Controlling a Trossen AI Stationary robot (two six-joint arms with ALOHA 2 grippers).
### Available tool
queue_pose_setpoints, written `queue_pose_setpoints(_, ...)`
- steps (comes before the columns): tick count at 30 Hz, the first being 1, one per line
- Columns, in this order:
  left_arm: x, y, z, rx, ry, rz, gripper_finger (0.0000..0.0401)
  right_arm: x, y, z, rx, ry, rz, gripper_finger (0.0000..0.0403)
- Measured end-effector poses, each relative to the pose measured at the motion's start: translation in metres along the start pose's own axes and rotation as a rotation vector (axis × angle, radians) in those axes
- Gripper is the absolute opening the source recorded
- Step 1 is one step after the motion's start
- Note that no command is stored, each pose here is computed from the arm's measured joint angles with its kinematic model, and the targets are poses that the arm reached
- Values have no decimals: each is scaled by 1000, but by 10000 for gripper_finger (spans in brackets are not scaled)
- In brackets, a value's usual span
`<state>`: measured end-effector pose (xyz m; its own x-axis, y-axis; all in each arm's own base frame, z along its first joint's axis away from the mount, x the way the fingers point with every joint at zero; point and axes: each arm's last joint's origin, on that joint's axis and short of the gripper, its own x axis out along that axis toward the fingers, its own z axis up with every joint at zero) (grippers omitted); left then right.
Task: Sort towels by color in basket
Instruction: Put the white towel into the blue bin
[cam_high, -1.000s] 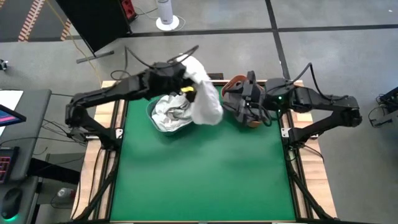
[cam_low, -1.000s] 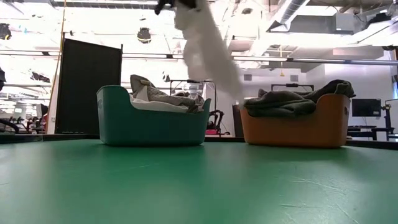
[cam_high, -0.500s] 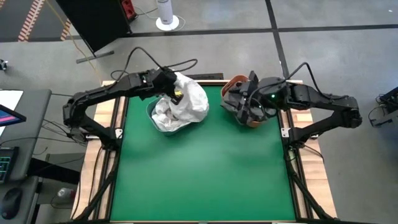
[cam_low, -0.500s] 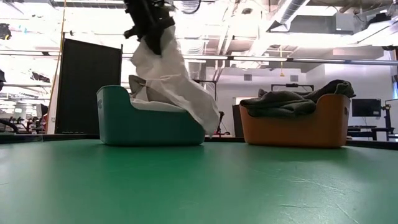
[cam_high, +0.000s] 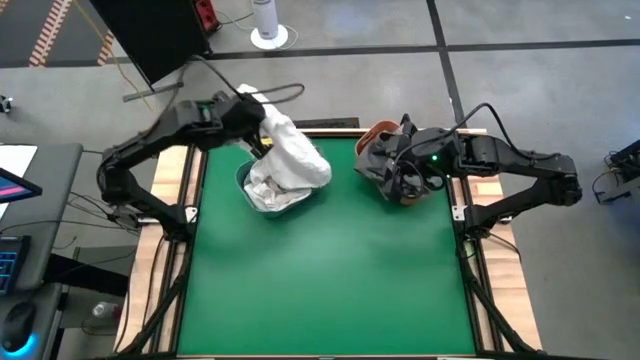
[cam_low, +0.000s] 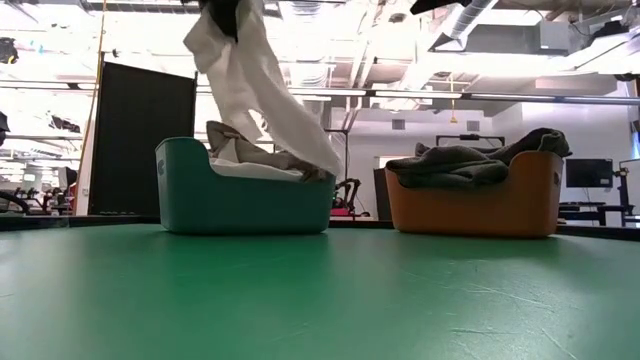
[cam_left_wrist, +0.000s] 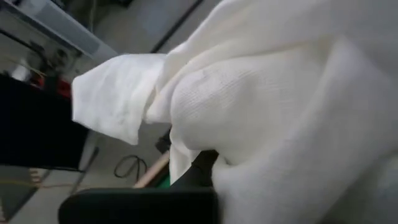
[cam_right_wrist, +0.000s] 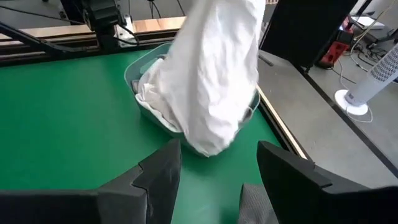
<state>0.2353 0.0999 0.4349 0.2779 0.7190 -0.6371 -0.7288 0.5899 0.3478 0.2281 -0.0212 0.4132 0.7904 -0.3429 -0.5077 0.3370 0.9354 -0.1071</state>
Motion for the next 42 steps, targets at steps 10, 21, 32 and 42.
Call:
queue_pose_setpoints(10,-79,45,22,-80,-331,-65,0,0,0,0,13,-4,0,240)
queue_pose_setpoints(21,-85,52,12,-124,-357,-91,0,0,0,3,26,-29,2,240)
queue_pose_setpoints(32,43,-40,-22,-107,-165,-75,0,-3,10,6,64,-71,42,240)
queue_pose_setpoints(42,116,-101,-56,-463,-80,4,0,-7,22,5,89,-67,92,240)
